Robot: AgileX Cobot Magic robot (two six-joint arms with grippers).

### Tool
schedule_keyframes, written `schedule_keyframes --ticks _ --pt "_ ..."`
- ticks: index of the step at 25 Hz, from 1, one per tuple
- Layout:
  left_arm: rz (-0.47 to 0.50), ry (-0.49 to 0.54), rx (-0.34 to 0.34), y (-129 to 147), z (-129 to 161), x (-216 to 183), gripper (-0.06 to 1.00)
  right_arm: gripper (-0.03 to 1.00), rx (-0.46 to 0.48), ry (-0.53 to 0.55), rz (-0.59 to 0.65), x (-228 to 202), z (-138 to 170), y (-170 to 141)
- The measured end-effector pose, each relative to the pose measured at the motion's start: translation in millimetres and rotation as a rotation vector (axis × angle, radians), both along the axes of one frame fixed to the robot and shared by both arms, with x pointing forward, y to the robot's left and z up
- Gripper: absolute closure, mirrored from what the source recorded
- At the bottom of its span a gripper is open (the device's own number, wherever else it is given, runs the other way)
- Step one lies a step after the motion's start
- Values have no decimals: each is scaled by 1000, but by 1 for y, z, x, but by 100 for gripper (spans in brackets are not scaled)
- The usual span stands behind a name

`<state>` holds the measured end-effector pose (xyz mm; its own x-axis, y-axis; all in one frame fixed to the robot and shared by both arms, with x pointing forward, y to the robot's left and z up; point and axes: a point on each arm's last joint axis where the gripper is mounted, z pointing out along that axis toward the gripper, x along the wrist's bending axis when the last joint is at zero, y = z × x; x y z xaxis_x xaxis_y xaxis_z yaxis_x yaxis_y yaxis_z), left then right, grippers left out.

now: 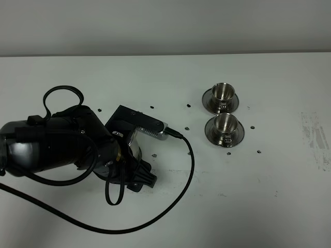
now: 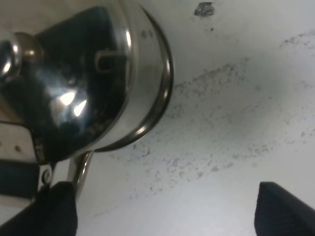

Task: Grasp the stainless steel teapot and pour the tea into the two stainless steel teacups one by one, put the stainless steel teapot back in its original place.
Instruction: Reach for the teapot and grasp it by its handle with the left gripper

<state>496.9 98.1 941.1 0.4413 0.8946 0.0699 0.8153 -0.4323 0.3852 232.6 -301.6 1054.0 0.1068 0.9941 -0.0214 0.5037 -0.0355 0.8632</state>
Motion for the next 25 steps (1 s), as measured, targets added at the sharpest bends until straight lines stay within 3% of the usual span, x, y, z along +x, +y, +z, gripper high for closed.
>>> schedule_keyframes --ticks 6,10,17,21,25 --pt "-29 86 42 -1 7 -17 22 68 0 0 0 0 0 0" --pt "-85 105 39 3 42 -39 22 68 0 0 0 0 0 0" --pt "25 88 50 27 88 -19 22 68 0 0 0 0 0 0" --pt "64 55 57 38 88 1 22 68 0 0 0 0 0 0" --pt "21 62 79 37 73 14 22 68 0 0 0 0 0 0"
